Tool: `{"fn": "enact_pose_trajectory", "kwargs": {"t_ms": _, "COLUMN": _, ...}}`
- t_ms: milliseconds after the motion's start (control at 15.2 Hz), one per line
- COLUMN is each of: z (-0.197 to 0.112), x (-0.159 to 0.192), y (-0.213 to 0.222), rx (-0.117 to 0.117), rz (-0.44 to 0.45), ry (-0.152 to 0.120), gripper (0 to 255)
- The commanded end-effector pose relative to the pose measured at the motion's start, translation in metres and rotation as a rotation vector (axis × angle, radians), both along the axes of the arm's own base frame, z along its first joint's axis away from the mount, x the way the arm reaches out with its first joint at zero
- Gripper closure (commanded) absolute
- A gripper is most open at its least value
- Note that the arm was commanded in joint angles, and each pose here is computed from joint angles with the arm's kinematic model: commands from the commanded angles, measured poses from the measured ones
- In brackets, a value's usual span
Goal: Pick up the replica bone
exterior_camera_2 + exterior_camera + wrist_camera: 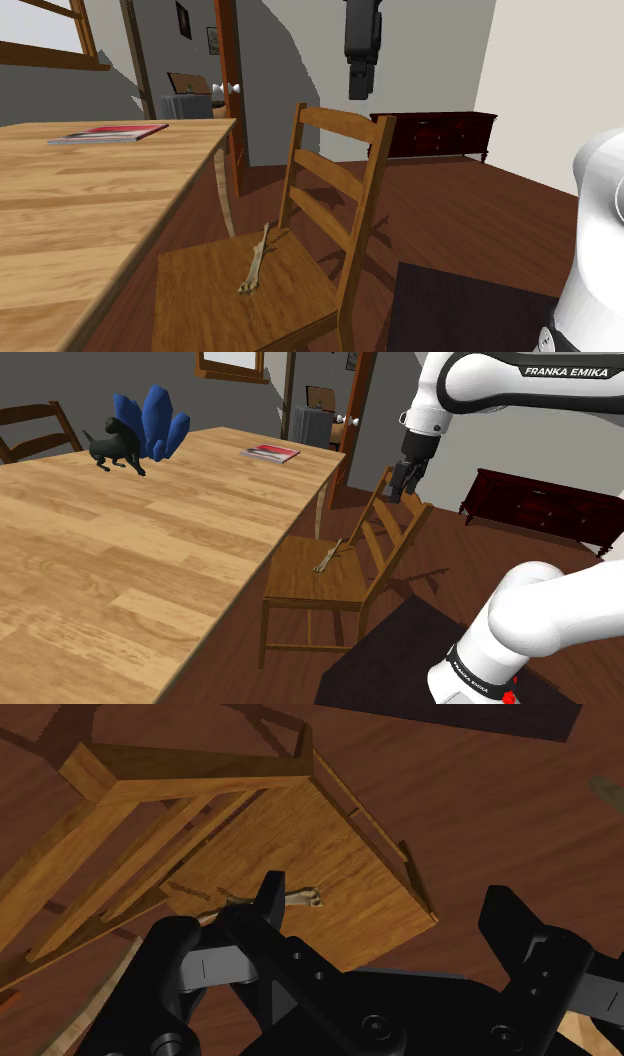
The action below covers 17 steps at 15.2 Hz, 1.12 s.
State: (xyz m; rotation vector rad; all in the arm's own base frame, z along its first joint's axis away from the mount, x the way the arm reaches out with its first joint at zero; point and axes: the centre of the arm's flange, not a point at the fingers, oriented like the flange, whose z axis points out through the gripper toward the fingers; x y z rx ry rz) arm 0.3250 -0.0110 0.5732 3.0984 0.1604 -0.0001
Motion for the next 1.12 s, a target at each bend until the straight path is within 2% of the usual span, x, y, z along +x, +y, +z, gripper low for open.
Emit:
{"fn": "enact_pose_trajectory", "kwargs": {"t_ms": 0, "z": 0.000, "x": 0.000, "y": 0.000, "rx": 0.000, "rz": 0.000, "ry": 0.000, "gripper": 0}}
{"fn": "enact_pose_trajectory", "kwargs": {"t_ms": 1056, "z": -0.174, "x": 0.105, "y": -0.004, "rx": -0.002, "rz": -0.505, "ry": -0.121, "gripper": 0}}
